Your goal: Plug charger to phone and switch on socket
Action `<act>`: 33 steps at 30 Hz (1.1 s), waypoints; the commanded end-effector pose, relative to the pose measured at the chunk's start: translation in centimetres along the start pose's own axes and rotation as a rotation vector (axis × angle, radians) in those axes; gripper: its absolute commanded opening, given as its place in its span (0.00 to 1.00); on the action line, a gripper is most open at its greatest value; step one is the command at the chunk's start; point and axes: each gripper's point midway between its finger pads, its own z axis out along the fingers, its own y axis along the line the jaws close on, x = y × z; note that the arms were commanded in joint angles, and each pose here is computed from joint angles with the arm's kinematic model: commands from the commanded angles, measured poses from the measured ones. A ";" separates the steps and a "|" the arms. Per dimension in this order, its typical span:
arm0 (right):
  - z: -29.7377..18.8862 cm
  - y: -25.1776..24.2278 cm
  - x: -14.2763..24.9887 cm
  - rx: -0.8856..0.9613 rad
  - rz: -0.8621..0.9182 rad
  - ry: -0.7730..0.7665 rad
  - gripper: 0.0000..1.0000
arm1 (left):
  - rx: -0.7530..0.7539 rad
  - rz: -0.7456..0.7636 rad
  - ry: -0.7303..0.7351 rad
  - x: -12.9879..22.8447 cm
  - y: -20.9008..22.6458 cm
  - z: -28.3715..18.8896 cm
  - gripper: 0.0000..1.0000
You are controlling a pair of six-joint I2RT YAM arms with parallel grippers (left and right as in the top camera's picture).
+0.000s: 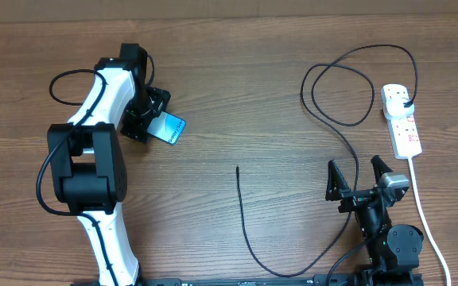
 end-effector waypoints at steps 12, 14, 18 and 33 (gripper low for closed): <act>0.0 -0.1 0.2 0.007 0.000 -0.004 1.00 | 0.006 0.011 -0.038 -0.8 -0.5 0.4 1.00; 0.0 -0.1 0.2 0.007 0.000 -0.004 1.00 | 0.008 0.011 -0.040 -0.8 -0.6 0.4 1.00; 0.0 -0.1 0.2 0.007 0.000 -0.004 1.00 | 0.019 -0.001 -0.043 -0.9 -0.8 0.5 1.00; 0.0 -0.1 0.2 0.007 0.000 -0.004 1.00 | 0.007 -0.015 -0.031 -0.6 -0.3 1.1 1.00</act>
